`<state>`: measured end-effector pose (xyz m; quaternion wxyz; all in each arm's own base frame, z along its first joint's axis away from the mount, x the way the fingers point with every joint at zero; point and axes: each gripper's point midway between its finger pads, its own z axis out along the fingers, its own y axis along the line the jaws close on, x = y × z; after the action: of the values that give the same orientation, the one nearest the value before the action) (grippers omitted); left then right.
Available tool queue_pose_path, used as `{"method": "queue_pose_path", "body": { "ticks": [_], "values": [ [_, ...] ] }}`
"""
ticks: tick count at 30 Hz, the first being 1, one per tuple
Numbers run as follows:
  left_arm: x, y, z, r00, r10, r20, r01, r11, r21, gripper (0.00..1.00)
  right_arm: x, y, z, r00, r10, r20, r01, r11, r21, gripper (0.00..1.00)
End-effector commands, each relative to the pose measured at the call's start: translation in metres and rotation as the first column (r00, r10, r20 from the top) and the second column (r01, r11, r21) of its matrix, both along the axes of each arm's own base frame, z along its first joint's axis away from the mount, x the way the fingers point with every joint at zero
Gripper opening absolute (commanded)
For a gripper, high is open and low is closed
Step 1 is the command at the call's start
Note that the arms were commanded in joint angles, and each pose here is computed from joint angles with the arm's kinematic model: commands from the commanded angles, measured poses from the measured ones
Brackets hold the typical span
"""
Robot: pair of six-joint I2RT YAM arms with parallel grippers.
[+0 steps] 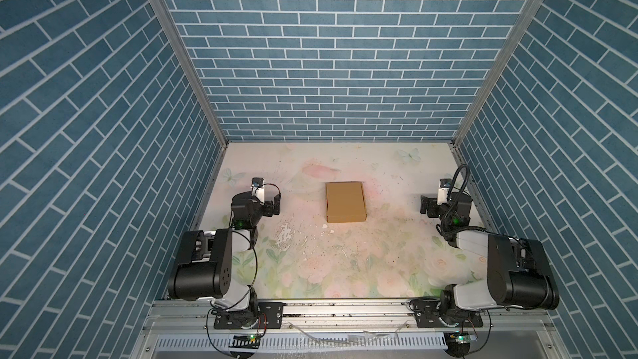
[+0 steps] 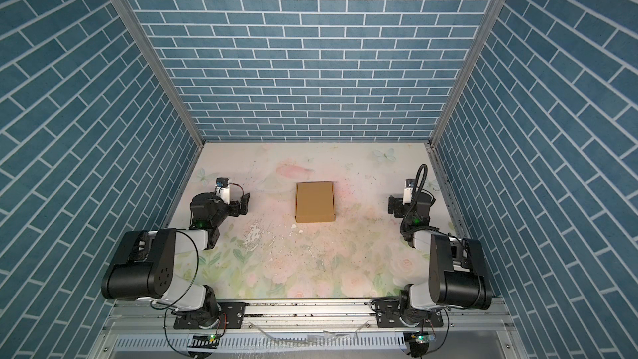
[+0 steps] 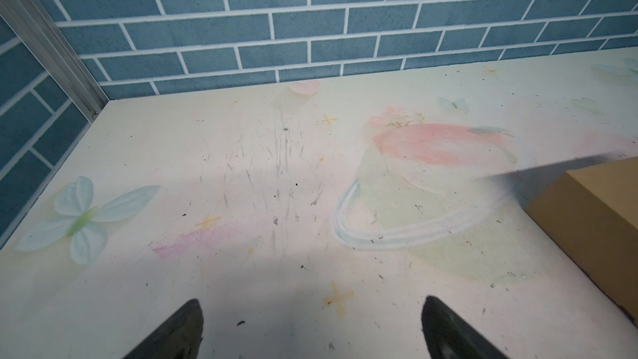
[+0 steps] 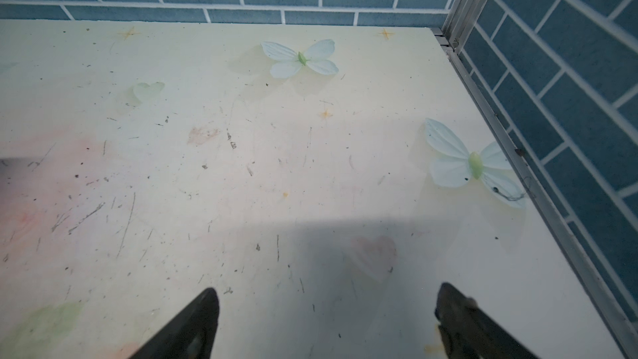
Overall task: Assemble paper box
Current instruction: Reset both arms
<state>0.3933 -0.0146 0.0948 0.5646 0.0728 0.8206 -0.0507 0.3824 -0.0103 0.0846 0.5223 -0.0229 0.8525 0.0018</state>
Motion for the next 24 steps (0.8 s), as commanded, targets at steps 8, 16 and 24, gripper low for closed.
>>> {"method": "queue_pose_path", "body": {
  "ticks": [8, 16, 24],
  "values": [
    [-0.001, 0.002, 0.003, 0.999, 0.018, 0.042, -0.018, 1.0, -0.007, 1.0, 0.014, -0.008, 0.002, 0.994, -0.065, 0.084, 0.062, 0.997, 0.045, 0.97],
    [-0.001, 0.004, 0.003, 0.998, 0.027, 0.053, -0.026, 1.0, -0.009, 1.0, 0.013, -0.009, 0.003, 0.994, -0.069, 0.083, 0.066, 0.997, 0.043, 0.99],
    [-0.002, 0.006, 0.003, 0.997, 0.036, 0.063, -0.034, 0.999, -0.019, 1.0, 0.013, -0.008, 0.002, 0.994, -0.067, 0.082, 0.064, 0.997, 0.04, 0.99]
  ]
}}
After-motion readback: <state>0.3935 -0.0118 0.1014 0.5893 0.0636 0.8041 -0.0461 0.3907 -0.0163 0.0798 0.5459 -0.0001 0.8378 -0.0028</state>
